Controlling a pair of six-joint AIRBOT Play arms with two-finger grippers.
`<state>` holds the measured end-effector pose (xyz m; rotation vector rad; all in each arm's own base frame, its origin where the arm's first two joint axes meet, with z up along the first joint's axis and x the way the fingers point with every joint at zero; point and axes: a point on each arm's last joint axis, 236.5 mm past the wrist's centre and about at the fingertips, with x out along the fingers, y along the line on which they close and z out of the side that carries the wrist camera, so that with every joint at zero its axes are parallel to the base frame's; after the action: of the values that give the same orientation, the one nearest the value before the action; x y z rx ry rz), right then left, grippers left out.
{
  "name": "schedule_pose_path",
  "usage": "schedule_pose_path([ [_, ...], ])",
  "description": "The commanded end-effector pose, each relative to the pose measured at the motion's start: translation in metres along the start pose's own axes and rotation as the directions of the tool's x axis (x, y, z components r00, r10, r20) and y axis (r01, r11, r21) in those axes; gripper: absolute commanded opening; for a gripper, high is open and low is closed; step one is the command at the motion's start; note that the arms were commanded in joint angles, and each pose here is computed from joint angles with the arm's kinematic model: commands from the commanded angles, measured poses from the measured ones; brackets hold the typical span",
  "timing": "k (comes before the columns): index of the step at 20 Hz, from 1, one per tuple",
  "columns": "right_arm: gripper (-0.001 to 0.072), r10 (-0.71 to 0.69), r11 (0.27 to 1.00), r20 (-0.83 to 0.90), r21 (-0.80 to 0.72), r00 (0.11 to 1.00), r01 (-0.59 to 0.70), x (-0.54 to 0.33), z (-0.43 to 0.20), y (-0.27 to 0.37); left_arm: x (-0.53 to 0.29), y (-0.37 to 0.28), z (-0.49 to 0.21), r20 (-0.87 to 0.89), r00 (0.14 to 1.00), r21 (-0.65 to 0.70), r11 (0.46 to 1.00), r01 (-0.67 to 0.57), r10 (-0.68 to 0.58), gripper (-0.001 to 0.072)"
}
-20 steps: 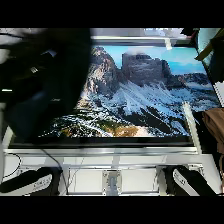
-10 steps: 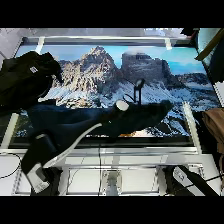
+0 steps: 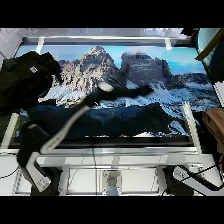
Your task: Fold the clothes and pants, and hang the long-sleeved shirts on hangers.
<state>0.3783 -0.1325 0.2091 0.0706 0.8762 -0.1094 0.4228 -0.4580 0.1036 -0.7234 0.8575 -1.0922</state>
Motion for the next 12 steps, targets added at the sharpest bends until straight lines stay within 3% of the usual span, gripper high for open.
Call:
schedule_pose_path([
  [1, 0.0417, 0.145, 0.989, -0.141, 0.019, 0.979, -0.143, 0.019, -0.04, 0.03, -0.139, 0.005, 0.067, -0.004, 0.997, -0.049, 0.996, 0.076, -0.076, 0.061],
  [2, 0.0418, 0.236, 0.972, -0.163, 0.045, 0.958, -0.232, 0.03, -0.051, 0.05, -0.186, 0.012, 0.081, 0.006, 0.997, -0.062, 0.995, 0.079, -0.079, 0.0471],
  [4, 0.0452, 0.423, 0.904, -0.189, 0.147, 0.886, -0.401, 0.05, -0.076, 0.09, -0.27, 0.018, 0.09, 0.02, 0.996, -0.094, 0.992, 0.084, -0.083, 0.0399],
  [5, 0.0573, 0.486, 0.869, -0.193, 0.207, 0.852, -0.449, 0.061, -0.088, 0.104, -0.308, 0.019, 0.088, 0.025, 0.996, -0.11, 0.99, 0.083, -0.08, 0.031],
  [6, 0.0624, 0.516, 0.849, -0.209, 0.252, 0.831, -0.464, 0.074, -0.103, 0.113, -0.338, 0.019, 0.082, 0.03, 0.997, -0.116, 0.99, 0.078, -0.075, 0.0158],
  [7, 0.0624, 0.522, 0.844, -0.23, 0.278, 0.821, -0.459, 0.086, -0.115, 0.116, -0.366, 0.015, 0.072, 0.036, 0.996, -0.126, 0.989, 0.08, -0.076, 0.0105],
  [9, 0.0623, 0.542, 0.832, -0.275, 0.311, 0.794, -0.46, 0.102, -0.134, 0.13, -0.408, 0.011, 0.04, 0.02, 0.999, -0.161, 0.986, 0.048, -0.045, 0.0067],
  [10, 0.0622, 0.554, 0.827, -0.3, 0.306, 0.777, -0.472, 0.105, -0.14, 0.14, -0.424, 0.025, 0.02, 0.009, 0.999, -0.199, 0.979, -0.044, 0.047, 0.002],
  [11, 0.0622, 0.564, 0.823, -0.321, 0.296, 0.761, -0.485, 0.107, -0.144, 0.15, -0.44, 0.051, -0.008, -0.021, 0.98, -0.26, 0.945, -0.196, 0.198, 0.002],
  [12, 0.0622, 0.567, 0.822, -0.333, 0.29, 0.753, -0.491, 0.11, -0.145, 0.162, -0.46, 0.081, -0.036, -0.054, 0.93, -0.341, 0.869, -0.359, 0.364, 0.002],
])
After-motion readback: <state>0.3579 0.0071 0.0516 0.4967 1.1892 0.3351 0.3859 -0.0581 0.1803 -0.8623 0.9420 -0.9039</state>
